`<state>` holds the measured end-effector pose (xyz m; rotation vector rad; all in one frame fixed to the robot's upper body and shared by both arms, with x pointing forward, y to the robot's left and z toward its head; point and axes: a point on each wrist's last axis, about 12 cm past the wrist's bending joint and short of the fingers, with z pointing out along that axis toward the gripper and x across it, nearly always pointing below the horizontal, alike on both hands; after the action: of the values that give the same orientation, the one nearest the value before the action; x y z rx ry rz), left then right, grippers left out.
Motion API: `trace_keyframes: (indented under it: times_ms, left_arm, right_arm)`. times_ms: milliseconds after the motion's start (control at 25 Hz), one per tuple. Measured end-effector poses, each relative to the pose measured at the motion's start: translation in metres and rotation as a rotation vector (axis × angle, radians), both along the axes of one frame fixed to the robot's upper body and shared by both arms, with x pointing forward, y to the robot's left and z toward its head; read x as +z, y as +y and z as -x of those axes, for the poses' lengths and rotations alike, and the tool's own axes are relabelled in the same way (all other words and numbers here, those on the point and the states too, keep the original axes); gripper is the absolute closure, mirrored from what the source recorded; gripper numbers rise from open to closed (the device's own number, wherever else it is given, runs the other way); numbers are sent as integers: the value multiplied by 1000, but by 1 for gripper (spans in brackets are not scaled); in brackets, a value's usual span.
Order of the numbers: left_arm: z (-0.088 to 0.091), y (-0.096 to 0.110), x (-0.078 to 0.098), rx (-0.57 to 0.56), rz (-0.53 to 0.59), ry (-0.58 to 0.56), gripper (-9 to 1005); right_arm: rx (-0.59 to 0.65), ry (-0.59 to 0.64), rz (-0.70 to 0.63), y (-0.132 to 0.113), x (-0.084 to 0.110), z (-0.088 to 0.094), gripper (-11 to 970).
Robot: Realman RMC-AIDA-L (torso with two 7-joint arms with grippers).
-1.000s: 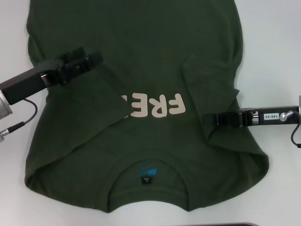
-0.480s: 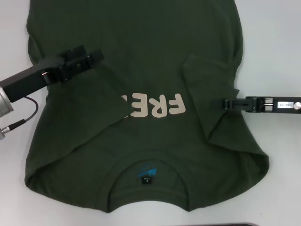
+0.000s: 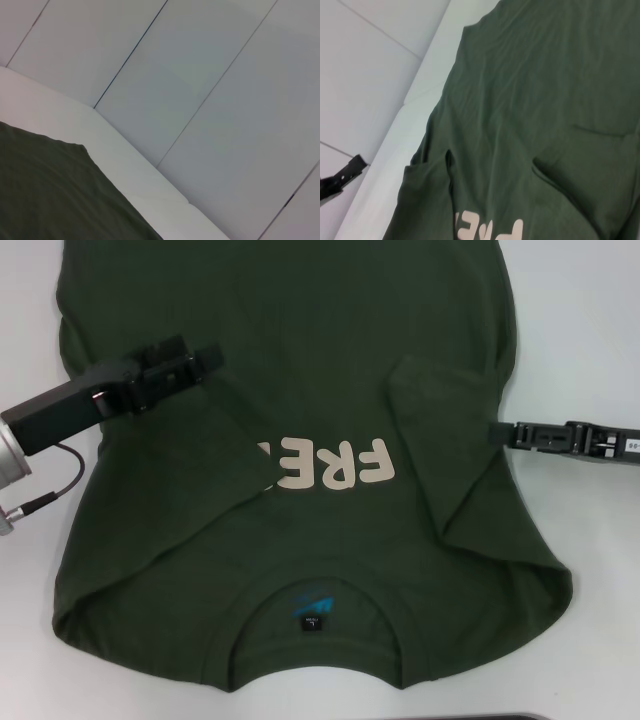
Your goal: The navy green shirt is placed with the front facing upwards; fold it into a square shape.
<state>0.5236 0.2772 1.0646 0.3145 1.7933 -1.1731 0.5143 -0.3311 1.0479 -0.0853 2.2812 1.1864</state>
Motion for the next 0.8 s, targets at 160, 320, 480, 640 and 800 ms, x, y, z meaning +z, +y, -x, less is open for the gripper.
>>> trace_keyframes:
  times_ms: [160,320,480,640,800]
  left_arm:
    - [0,0,0,-1,0,0,108]
    - [0,0,0,0,1,1,108]
    - [0,0,0,-1,1,1,109]
    - [0,0,0,-2,2,1,109]
    - [1,-1,-1,-12,-4,3,109]
  right_arm:
    - [-16,10,-1,-4,1,-1,255]
    - [-23,17,2,-5,0,0,255]
    - [-29,22,10,-4,-2,-1,256]
    - [-32,22,10,-1,-3,-2,255]
    - [-35,20,11,3,-4,-4,257]
